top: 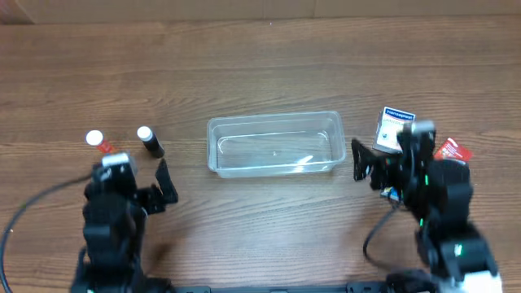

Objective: Pack container
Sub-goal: 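Move the left gripper to the dark bottle and grasp it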

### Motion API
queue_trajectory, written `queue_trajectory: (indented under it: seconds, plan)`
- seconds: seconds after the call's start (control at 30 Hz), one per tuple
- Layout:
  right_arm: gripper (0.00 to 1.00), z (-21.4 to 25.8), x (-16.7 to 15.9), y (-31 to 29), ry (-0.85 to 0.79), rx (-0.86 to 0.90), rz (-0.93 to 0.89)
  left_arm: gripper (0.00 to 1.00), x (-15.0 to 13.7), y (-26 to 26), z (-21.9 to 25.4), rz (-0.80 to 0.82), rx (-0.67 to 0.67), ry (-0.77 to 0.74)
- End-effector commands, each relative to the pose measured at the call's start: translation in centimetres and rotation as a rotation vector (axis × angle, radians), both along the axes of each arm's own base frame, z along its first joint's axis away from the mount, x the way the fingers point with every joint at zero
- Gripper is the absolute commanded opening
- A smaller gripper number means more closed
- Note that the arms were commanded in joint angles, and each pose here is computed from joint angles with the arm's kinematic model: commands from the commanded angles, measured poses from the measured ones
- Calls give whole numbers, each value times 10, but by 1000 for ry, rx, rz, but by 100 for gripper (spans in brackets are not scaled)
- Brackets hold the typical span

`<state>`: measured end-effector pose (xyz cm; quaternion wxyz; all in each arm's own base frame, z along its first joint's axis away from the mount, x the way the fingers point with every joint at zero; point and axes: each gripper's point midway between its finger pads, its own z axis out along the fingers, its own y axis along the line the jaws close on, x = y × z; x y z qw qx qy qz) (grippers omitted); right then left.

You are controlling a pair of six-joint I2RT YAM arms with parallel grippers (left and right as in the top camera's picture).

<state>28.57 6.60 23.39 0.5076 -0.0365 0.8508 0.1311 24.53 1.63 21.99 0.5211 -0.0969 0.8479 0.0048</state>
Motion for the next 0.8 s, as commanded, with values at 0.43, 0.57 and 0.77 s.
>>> queue_trajectory:
  seconds: [0.43, 0.57, 0.77]
  plan:
    - [100, 9, 50, -31, 421, -33, -138, 100, 45, -1, 14, 39, -161, 547]
    - [100, 2, 53, -39, 451, 6, -145, 100, 65, 20, -13, 109, -186, 632]
    - [100, -12, 57, -39, 496, 3, -146, 100, 92, 24, -68, 127, -202, 767]
